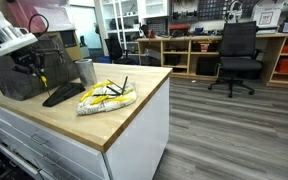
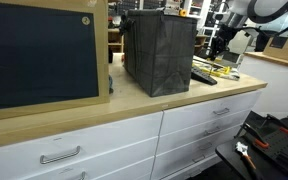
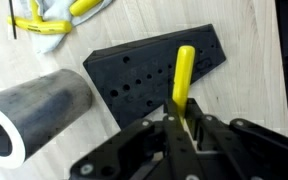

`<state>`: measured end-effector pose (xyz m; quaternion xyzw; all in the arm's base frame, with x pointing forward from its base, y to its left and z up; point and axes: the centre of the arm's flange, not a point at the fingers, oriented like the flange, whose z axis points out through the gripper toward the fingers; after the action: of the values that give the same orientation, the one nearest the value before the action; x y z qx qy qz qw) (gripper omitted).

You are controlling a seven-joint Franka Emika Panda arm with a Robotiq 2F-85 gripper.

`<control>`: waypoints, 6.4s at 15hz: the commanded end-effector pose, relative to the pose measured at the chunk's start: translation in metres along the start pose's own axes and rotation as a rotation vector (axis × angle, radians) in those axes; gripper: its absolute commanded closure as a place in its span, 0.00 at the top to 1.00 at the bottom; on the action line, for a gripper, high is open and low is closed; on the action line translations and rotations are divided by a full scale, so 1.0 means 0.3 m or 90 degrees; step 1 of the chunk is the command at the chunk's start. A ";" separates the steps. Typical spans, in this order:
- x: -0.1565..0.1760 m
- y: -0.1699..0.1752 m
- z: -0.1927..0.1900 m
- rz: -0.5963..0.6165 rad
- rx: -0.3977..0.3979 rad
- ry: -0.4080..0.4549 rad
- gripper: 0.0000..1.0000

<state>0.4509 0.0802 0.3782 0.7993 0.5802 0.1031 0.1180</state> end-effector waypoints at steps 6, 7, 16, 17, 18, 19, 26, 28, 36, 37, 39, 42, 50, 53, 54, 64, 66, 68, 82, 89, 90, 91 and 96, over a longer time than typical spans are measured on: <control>-0.029 -0.002 -0.034 0.012 0.012 -0.005 0.04; -0.029 -0.005 -0.034 0.011 0.013 -0.005 0.04; -0.043 -0.001 -0.013 0.017 0.020 -0.017 0.04; -0.046 0.000 -0.013 0.018 0.020 -0.017 0.04; -0.047 0.000 -0.012 0.018 0.021 -0.018 0.04; -0.049 0.001 -0.013 0.018 0.021 -0.018 0.04; -0.055 -0.001 0.009 0.020 0.030 -0.020 0.04; -0.056 -0.002 0.017 0.021 0.030 -0.020 0.04; -0.055 -0.004 0.041 0.018 0.033 -0.018 0.04; -0.054 -0.005 0.042 0.018 0.031 -0.019 0.04; -0.052 -0.006 0.043 0.017 0.028 -0.019 0.04; -0.050 -0.004 0.038 0.016 0.023 -0.019 0.04; -0.042 -0.002 0.033 0.016 0.017 -0.015 0.04; -0.041 -0.002 0.031 0.015 0.016 -0.016 0.04; -0.041 -0.001 0.029 0.014 0.016 -0.016 0.04; -0.034 0.001 0.024 0.013 0.012 -0.012 0.04; -0.033 0.001 0.028 0.013 0.013 -0.012 0.04; -0.032 0.000 0.034 0.013 0.015 -0.012 0.04; -0.018 -0.006 0.056 0.005 0.007 -0.003 0.04; -0.017 -0.014 0.082 0.002 0.015 -0.004 0.04; -0.018 -0.018 0.085 0.002 0.016 -0.005 0.04; -0.018 -0.022 0.087 0.000 0.017 -0.006 0.04; -0.005 -0.048 0.088 -0.019 0.008 -0.026 0.41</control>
<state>0.4511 0.0761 0.3602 0.7976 0.5858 0.0850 0.1159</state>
